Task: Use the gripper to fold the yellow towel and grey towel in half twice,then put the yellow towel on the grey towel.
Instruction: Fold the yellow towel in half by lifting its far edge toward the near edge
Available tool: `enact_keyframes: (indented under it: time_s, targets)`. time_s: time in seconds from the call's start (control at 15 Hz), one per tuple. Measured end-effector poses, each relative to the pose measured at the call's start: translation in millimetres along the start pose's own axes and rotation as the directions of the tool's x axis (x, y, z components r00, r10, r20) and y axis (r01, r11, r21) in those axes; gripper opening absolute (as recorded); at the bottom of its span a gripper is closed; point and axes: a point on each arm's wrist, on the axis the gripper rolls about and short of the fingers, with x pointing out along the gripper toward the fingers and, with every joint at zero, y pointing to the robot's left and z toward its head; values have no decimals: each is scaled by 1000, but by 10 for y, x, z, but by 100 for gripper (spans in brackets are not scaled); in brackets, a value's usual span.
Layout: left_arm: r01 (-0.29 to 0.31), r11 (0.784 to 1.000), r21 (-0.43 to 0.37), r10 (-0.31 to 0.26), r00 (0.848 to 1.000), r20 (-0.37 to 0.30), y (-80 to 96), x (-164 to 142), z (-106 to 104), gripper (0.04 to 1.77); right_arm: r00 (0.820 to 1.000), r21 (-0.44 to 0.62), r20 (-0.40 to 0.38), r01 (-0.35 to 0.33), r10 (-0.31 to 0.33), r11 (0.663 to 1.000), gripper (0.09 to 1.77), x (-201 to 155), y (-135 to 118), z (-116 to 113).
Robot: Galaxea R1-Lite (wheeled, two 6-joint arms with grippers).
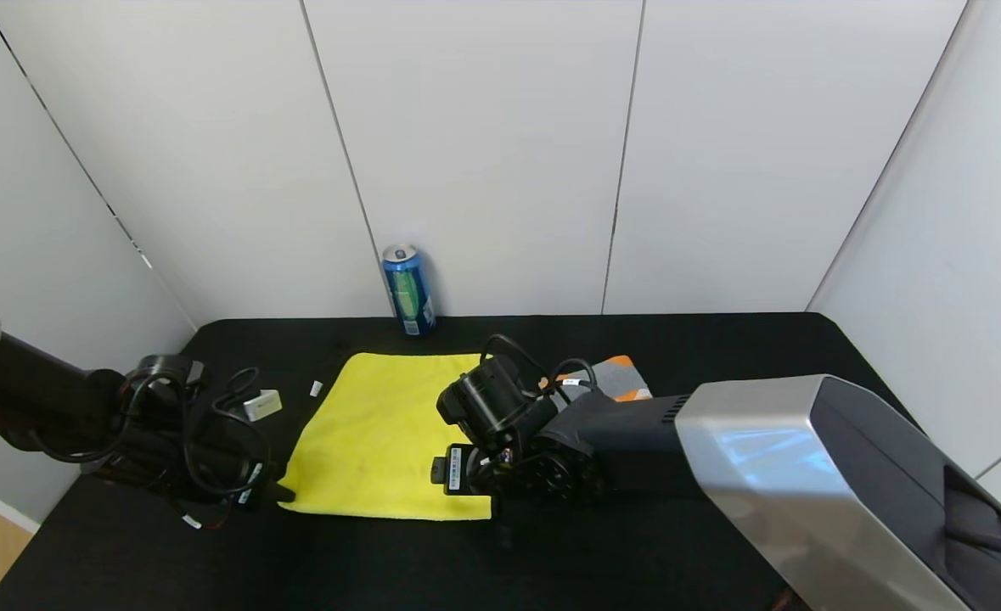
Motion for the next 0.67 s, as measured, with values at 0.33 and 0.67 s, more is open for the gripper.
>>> enact_keyframes:
  time_s: [0.33, 0.67]
  targets:
    - [6, 1000, 4, -6, 1000, 8, -17, -24, 2, 12, 999, 1, -32, 13, -13, 1000, 171, 34, 31, -99]
    - [5, 1000, 8, -5, 1000, 10, -25, -41, 1, 12, 999, -8, -43, 11, -12, 1000, 171, 43, 65, -148]
